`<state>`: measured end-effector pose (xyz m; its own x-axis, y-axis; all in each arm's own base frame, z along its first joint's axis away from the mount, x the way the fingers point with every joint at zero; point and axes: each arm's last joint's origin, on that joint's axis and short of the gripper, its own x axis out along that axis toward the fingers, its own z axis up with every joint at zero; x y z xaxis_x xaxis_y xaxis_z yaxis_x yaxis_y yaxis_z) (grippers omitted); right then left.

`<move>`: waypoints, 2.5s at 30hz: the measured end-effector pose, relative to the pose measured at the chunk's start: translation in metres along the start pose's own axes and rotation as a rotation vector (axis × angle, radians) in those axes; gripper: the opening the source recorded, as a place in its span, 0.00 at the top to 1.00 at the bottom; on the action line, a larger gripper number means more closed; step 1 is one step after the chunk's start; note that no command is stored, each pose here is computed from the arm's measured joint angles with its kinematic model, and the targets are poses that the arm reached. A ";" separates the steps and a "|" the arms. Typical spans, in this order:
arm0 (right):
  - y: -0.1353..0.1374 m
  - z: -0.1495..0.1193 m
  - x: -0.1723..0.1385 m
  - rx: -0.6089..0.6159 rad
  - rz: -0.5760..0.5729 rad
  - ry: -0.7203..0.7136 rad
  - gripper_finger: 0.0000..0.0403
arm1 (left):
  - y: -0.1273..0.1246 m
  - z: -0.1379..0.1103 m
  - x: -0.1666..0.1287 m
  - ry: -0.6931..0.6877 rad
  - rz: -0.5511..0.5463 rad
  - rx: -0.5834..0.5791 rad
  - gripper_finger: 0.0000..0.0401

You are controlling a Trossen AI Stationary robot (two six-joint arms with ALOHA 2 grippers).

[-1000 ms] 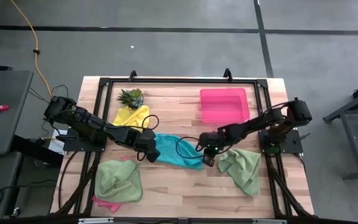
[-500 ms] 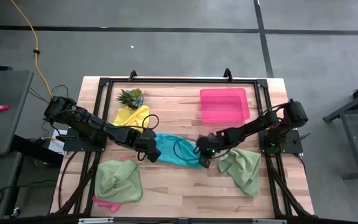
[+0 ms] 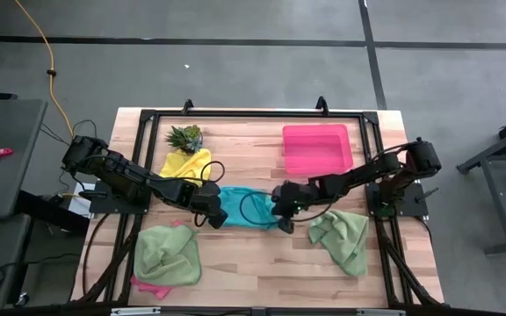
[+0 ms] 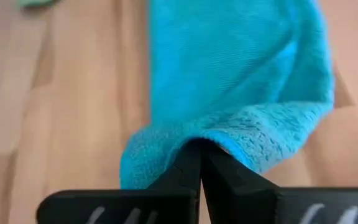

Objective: Fold microfiber towels
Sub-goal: Fold the blue microfiber cloth

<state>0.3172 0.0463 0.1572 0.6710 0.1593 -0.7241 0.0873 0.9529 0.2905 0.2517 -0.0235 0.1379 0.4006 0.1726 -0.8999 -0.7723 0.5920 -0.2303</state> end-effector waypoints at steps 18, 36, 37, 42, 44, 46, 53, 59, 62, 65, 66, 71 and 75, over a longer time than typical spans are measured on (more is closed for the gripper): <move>0.012 0.033 -0.012 -0.356 -0.074 0.015 1.00 | 0.000 0.000 0.000 -0.010 0.006 -0.001 1.00; -0.001 0.025 -0.027 -0.335 -0.194 0.318 1.00 | 0.001 0.001 0.000 -0.038 0.023 -0.001 1.00; -0.005 0.015 -0.025 -0.283 -0.167 0.350 1.00 | 0.001 0.001 0.000 -0.038 0.023 0.000 1.00; -0.016 -0.023 -0.023 -0.005 -0.066 0.323 1.00 | 0.001 0.001 0.000 -0.037 0.023 0.016 1.00; -0.017 -0.026 -0.030 0.102 -0.046 0.215 1.00 | 0.001 0.001 0.000 -0.032 0.020 0.016 1.00; -0.019 -0.034 -0.037 0.225 -0.024 0.129 1.00 | 0.000 0.001 0.000 -0.030 0.017 0.014 1.00; -0.036 -0.082 -0.036 0.780 0.068 -0.004 0.97 | 0.000 0.001 0.000 -0.033 0.017 0.013 1.00; -0.044 -0.100 -0.038 1.059 0.159 -0.134 0.79 | 0.000 0.001 0.000 -0.033 0.017 0.008 1.00; -0.044 -0.101 -0.038 1.118 0.162 -0.127 0.67 | 0.000 0.001 0.000 -0.033 0.016 0.007 1.00; -0.042 -0.097 -0.036 1.127 0.165 -0.107 0.56 | 0.000 0.001 0.000 -0.037 0.016 0.007 1.00; -0.041 -0.095 -0.034 1.128 0.171 -0.106 0.53 | 0.000 0.001 0.000 -0.039 0.017 0.007 1.00; -0.042 -0.092 -0.021 1.157 0.146 -0.059 0.44 | 0.000 0.002 0.000 -0.044 0.015 0.006 1.00; -0.042 -0.088 -0.011 1.181 0.150 -0.068 0.43 | 0.000 0.002 0.000 -0.046 0.016 0.005 1.00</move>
<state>0.2411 0.0276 0.0983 0.7670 0.2013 -0.6093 0.6042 0.0932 0.7914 0.2526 -0.0220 0.1386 0.4105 0.2182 -0.8853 -0.7762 0.5931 -0.2137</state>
